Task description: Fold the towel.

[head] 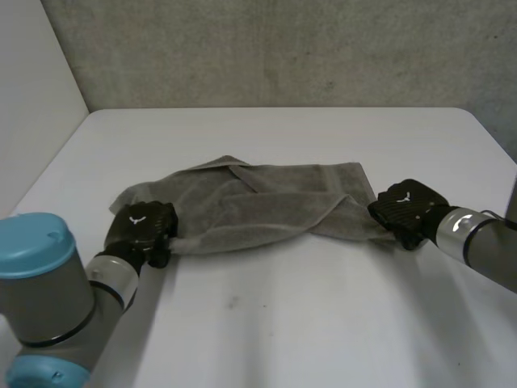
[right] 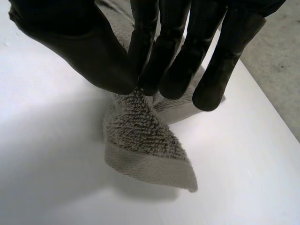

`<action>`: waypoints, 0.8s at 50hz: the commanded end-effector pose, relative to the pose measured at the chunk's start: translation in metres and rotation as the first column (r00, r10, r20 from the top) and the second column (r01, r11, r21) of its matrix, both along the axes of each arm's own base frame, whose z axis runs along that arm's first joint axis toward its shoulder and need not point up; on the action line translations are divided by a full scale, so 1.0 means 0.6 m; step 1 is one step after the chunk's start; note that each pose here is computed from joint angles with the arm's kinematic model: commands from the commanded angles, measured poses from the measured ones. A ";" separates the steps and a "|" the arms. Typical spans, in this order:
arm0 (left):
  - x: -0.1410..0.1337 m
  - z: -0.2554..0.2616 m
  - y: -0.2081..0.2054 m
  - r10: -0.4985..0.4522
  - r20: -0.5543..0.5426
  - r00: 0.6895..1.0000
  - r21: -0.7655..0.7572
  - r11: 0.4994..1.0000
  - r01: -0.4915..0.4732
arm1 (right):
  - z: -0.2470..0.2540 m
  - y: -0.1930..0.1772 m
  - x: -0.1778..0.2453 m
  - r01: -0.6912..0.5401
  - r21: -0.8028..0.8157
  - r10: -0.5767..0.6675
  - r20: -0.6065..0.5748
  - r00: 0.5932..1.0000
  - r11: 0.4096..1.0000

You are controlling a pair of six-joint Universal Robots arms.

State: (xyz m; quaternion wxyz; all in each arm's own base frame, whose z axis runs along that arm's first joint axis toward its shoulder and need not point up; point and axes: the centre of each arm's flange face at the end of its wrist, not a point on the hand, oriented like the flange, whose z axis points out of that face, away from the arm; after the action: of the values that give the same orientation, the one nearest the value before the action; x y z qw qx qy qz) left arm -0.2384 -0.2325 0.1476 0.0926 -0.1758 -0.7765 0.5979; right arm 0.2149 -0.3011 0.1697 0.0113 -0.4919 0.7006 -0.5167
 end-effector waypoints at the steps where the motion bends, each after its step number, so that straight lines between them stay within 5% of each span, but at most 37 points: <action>1: 0.023 0.011 0.013 0.031 0.000 1.000 -0.006 0.999 -0.031 | 0.019 0.032 -0.024 0.010 -0.009 -0.011 -0.033 0.999 1.000; 10: 0.030 0.014 0.024 0.023 0.045 0.999 -0.017 1.000 -0.023 | 0.047 0.038 -0.037 0.057 -0.042 -0.057 -0.001 0.998 0.997; 15: 0.028 0.046 0.025 0.007 0.082 0.997 -0.090 0.996 0.001 | 0.077 0.034 -0.038 0.146 0.006 -0.145 0.161 0.976 0.989; 20: 0.021 0.093 0.027 -0.004 0.059 0.998 -0.191 0.981 0.015 | 0.090 0.017 -0.052 0.269 0.156 -0.308 0.353 0.883 0.950; 25: 0.008 0.111 0.037 -0.034 0.046 0.998 -0.225 0.973 0.044 | 0.089 0.006 -0.070 0.332 0.231 -0.401 0.413 0.818 0.915; 40: -0.035 0.050 0.033 -0.116 0.116 0.986 -0.074 0.989 0.125 | 0.042 -0.025 -0.097 0.500 0.313 -0.588 0.350 0.730 0.807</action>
State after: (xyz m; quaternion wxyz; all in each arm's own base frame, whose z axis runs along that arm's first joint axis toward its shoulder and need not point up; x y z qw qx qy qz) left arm -0.2519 -0.2063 0.1955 0.0805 -0.2454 -0.7184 0.6459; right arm 0.1584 -0.3088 0.2056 0.0705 -0.1472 0.8296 -0.5339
